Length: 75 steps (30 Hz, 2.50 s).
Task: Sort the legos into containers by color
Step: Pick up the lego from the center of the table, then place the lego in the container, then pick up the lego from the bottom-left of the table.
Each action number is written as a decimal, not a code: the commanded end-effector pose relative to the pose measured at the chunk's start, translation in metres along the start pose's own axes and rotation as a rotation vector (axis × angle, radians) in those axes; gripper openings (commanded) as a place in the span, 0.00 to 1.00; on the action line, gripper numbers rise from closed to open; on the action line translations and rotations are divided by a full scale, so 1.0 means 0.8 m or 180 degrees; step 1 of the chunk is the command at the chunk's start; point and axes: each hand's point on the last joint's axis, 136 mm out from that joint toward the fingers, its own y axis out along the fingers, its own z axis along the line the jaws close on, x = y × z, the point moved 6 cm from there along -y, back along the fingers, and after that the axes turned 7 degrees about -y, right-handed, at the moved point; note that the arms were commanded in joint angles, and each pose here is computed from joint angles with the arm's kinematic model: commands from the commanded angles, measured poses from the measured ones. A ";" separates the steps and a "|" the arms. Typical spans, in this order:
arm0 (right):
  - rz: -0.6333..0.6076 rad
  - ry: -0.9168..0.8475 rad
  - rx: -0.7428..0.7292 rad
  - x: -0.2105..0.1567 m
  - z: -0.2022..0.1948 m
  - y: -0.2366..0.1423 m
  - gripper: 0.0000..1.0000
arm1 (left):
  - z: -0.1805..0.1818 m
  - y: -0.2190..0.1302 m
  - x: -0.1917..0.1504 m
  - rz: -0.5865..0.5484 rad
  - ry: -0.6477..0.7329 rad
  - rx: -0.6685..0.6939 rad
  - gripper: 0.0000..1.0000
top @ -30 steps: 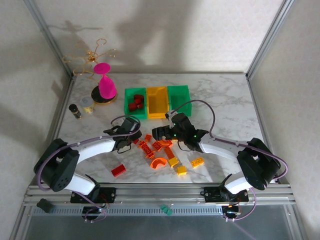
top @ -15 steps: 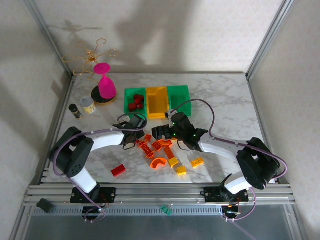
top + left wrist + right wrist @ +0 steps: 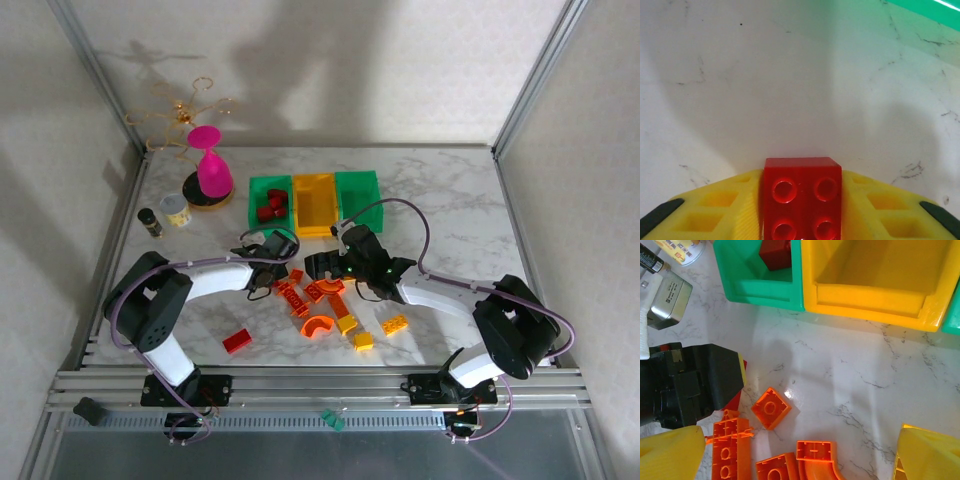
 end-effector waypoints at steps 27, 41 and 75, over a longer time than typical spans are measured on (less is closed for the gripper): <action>-0.0597 0.0557 -0.0083 0.072 -0.040 -0.032 0.99 | -0.119 -0.075 0.161 -0.1169 0.0494 -0.0172 0.33; -0.0554 0.0530 -0.0151 0.071 -0.049 -0.027 0.99 | -0.147 0.024 0.198 -0.1099 0.0467 0.0061 0.37; 0.0077 -0.0278 0.0351 0.006 0.033 -0.005 0.98 | 0.001 -0.115 0.071 -0.0214 0.0385 -0.0472 0.57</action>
